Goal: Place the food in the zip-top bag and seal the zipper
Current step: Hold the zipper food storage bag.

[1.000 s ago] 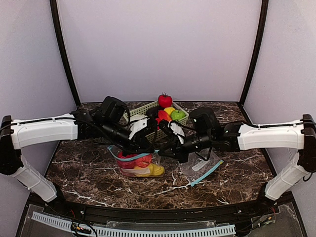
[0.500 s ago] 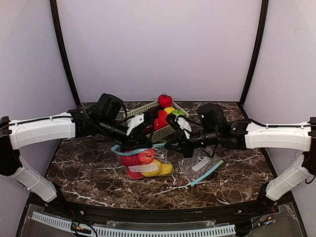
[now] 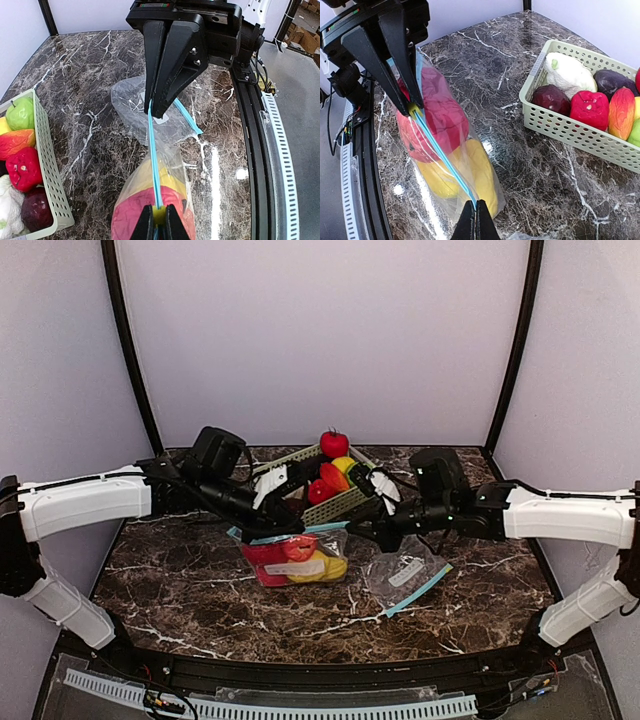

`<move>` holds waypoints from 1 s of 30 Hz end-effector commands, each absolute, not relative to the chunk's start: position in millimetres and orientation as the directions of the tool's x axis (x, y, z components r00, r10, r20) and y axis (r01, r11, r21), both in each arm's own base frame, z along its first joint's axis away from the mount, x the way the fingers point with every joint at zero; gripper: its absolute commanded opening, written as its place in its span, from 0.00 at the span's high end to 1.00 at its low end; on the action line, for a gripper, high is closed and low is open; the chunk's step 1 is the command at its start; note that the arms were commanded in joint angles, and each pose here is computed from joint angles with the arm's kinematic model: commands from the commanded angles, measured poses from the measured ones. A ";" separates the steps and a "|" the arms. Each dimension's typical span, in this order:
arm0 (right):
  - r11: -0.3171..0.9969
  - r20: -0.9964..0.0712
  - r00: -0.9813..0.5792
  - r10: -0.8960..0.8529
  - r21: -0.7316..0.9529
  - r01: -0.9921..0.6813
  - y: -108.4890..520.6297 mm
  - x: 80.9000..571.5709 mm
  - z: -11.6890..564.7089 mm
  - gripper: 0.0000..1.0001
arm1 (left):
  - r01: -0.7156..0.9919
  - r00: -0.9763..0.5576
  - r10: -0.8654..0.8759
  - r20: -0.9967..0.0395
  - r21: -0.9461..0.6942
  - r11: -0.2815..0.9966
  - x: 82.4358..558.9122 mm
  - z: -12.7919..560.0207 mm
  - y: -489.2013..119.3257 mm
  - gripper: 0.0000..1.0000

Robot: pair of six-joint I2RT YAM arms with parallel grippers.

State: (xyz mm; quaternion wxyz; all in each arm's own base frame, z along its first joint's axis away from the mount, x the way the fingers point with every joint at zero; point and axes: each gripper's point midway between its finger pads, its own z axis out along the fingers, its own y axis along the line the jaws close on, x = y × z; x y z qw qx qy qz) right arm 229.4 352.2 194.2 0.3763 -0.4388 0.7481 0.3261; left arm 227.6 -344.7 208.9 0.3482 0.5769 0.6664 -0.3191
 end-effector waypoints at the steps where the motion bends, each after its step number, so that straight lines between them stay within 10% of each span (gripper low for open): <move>1: 0.645 -0.768 -0.460 -0.445 0.082 -0.760 289.9 267.5 163.0 1.00 | 0.976 -0.196 0.630 -0.752 -0.088 0.199 220.2 193.8 -307.5 0.99; 16: 0.531 -0.806 -0.445 -0.391 0.197 -0.824 306.5 252.4 181.6 1.00 | 0.974 -0.220 0.607 -0.764 -0.135 0.182 219.5 194.1 -310.5 0.99; 25: 0.313 -0.862 -0.348 -0.368 0.238 -0.920 358.5 221.2 211.9 0.46 | 0.970 -0.242 0.571 -0.784 -0.204 0.131 210.2 200.5 -319.2 0.99; 30: 0.216 -0.877 -0.303 -0.373 0.236 -0.947 389.1 211.4 214.1 0.34 | 0.967 -0.253 0.562 -0.788 -0.231 0.110 206.9 202.0 -322.2 0.99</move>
